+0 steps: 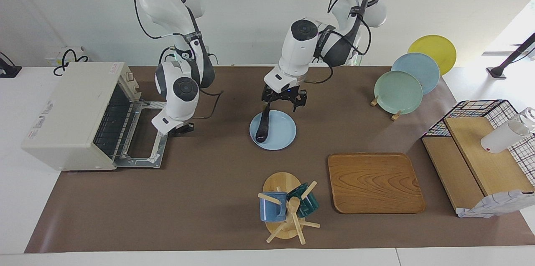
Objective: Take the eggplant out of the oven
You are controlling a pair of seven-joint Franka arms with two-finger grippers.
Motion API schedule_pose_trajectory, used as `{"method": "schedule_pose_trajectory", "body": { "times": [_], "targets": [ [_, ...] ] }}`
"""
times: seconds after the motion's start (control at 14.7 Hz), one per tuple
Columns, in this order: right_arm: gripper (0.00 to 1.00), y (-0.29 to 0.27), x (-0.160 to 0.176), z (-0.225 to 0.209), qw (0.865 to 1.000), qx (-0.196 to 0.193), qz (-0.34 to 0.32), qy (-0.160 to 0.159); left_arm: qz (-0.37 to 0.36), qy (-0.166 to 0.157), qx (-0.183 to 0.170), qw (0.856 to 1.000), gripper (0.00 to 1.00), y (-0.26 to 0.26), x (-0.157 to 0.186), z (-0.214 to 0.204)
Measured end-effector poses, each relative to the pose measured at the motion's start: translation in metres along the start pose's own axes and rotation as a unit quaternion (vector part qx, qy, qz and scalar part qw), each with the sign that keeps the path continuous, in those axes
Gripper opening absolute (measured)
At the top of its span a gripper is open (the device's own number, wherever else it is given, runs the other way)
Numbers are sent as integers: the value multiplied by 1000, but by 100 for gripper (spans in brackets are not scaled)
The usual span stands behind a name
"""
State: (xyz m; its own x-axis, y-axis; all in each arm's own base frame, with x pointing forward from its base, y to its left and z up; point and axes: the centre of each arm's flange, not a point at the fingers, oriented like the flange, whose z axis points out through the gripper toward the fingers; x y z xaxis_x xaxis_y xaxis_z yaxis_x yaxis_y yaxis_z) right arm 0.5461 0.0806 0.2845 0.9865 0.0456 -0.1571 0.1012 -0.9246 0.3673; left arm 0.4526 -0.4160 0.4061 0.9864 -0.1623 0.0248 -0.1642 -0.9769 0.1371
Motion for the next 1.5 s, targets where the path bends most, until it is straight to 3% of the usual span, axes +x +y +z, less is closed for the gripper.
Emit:
{"method": "schedule_pose_trajectory", "body": {
  "times": [0.41, 0.82, 1.09, 1.36, 1.5],
  "targets": [
    [1, 11, -3, -10, 999, -7, -40, 2, -13, 5, -14, 1000, 99, 9, 9, 84],
    [1, 87, -20, -96, 996, -14, -85, 1, -18, 5, -17, 1000, 96, 9, 11, 87],
    [1, 152, -32, -114, 996, -10, -92, 9, -24, 4, -24, 999, 95, 10, 11, 88],
    [1, 174, -51, -132, 995, -6, -95, 3, -22, 3, -24, 999, 89, 12, 9, 90],
    [1, 184, -65, -148, 995, 17, -100, 7, -22, 2, -23, 999, 84, 12, 9, 91]
  ]
}}
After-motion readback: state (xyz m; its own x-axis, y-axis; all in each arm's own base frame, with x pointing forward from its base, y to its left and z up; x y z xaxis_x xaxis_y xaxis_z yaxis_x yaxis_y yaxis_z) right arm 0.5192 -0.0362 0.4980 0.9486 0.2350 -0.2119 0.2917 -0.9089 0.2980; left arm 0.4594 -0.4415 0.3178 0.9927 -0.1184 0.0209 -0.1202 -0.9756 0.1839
